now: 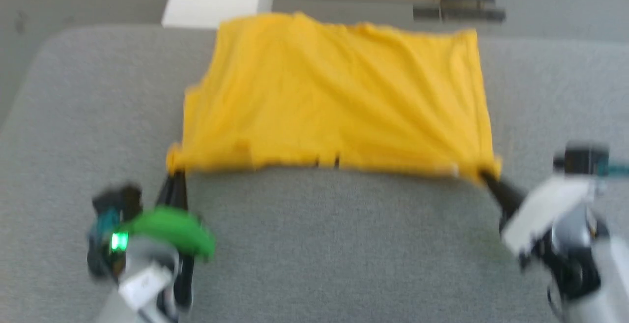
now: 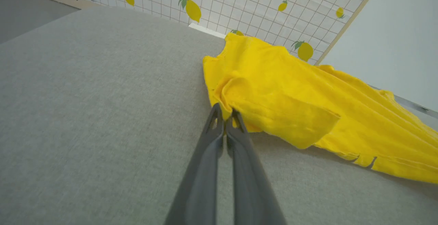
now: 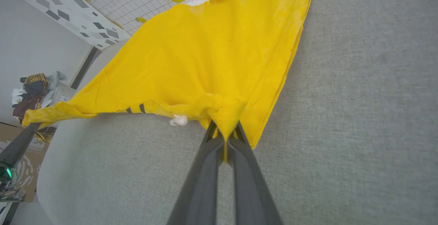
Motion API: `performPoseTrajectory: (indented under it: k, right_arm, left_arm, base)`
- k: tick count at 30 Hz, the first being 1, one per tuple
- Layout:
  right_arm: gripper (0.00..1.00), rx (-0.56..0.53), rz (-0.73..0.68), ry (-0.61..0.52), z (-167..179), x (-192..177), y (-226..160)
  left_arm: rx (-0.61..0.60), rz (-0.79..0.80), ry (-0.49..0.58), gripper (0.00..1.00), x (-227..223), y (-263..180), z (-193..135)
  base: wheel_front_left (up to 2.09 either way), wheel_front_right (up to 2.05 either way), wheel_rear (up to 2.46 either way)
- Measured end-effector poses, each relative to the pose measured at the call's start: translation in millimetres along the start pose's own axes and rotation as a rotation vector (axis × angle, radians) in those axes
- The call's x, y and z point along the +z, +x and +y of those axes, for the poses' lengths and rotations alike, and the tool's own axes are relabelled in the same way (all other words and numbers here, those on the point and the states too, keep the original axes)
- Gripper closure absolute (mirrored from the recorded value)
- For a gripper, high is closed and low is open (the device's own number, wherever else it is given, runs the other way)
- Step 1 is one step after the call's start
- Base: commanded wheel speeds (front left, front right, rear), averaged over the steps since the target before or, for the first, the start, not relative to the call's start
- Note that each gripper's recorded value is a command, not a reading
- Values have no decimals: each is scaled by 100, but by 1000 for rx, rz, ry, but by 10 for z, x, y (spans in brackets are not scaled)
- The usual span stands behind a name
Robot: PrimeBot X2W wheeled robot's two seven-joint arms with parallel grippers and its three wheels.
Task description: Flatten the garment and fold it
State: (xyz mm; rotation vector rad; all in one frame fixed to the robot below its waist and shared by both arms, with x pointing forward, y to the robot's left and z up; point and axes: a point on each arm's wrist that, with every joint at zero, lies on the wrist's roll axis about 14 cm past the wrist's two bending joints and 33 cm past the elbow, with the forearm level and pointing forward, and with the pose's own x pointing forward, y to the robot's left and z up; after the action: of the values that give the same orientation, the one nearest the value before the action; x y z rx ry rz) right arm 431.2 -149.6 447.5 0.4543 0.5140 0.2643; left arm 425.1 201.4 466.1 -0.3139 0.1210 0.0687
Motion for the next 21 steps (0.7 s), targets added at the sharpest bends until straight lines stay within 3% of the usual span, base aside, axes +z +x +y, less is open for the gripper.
performPoseTrajectory:
  k: [5, 14, 21]
  right_arm:
    - [100, -60, 29, 14, -157, -296, -430]
    - [100, -142, 158, -68, -350, -664, -959]
    - [100, -192, 299, -92, -453, -915, -1231]
  left_arm:
    - [114, 133, -61, 100, -298, -559, 306]
    - [263, 454, -127, 100, -871, -1381, 627]
    - [285, 527, -152, 100, -927, -1599, 642]
  base:
    - [0, 0, 0]
    - [0, 0, 0]
    - [0, 0, 0]
